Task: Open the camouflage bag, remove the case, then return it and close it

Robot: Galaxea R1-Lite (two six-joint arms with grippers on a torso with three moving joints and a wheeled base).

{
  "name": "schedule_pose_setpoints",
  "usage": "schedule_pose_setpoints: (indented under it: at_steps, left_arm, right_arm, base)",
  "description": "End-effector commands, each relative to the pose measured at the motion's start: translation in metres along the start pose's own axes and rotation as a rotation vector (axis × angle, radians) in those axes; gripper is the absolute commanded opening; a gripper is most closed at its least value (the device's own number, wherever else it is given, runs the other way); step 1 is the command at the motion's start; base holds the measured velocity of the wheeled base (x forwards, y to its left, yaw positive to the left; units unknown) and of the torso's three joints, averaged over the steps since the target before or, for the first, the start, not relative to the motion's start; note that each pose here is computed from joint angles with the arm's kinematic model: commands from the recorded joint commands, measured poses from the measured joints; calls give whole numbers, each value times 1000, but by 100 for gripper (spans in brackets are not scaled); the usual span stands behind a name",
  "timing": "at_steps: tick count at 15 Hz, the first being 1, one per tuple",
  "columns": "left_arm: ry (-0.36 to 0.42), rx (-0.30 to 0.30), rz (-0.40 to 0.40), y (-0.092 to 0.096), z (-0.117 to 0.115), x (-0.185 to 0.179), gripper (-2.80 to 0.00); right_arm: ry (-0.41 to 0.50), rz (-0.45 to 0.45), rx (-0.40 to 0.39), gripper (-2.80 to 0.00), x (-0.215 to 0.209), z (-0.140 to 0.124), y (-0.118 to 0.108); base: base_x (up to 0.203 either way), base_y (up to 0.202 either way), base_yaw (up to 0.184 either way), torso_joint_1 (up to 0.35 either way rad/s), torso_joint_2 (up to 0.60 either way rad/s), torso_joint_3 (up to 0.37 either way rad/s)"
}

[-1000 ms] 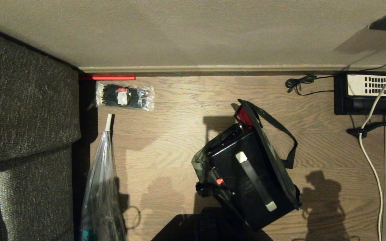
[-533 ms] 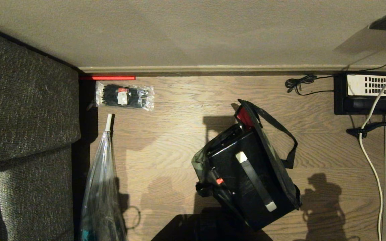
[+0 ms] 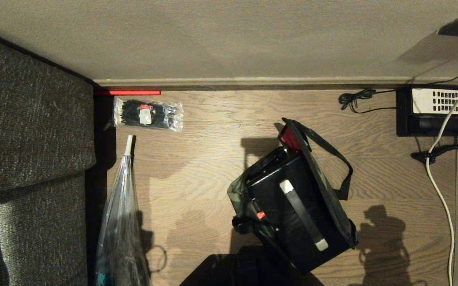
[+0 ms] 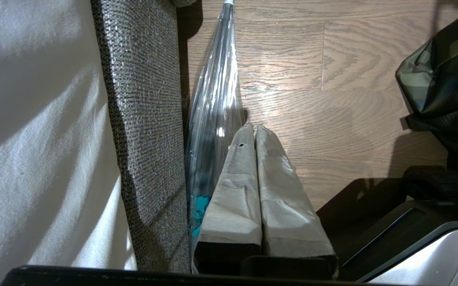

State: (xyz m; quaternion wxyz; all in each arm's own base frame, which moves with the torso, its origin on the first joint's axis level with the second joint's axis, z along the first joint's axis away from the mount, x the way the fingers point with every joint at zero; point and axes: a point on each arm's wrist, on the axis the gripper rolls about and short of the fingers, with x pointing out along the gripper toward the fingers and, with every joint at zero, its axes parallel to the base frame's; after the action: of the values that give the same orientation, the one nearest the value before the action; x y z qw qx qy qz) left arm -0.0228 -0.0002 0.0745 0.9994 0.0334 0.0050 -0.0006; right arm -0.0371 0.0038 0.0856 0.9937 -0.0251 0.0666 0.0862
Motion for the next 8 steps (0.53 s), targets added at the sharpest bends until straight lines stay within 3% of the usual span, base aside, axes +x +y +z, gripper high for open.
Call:
schedule_pose_setpoints:
  at_steps: [1,3,8]
  left_arm:
    - [-4,-10,0,0,0,0,-280]
    - [-7,-24,6,0,0,0,-280]
    - [-4,-41,7,0,0,0,-280]
  right_arm:
    - [5,2,0,-280,0,0,0]
    - [5,2,0,-280,0,0,0]
    - [3,5,-3,-280,0,0,0]
  base:
    - [0,0,0,0,0,0]
    - [0,0,0,1,3,29]
    - [0,0,0,2,2,182]
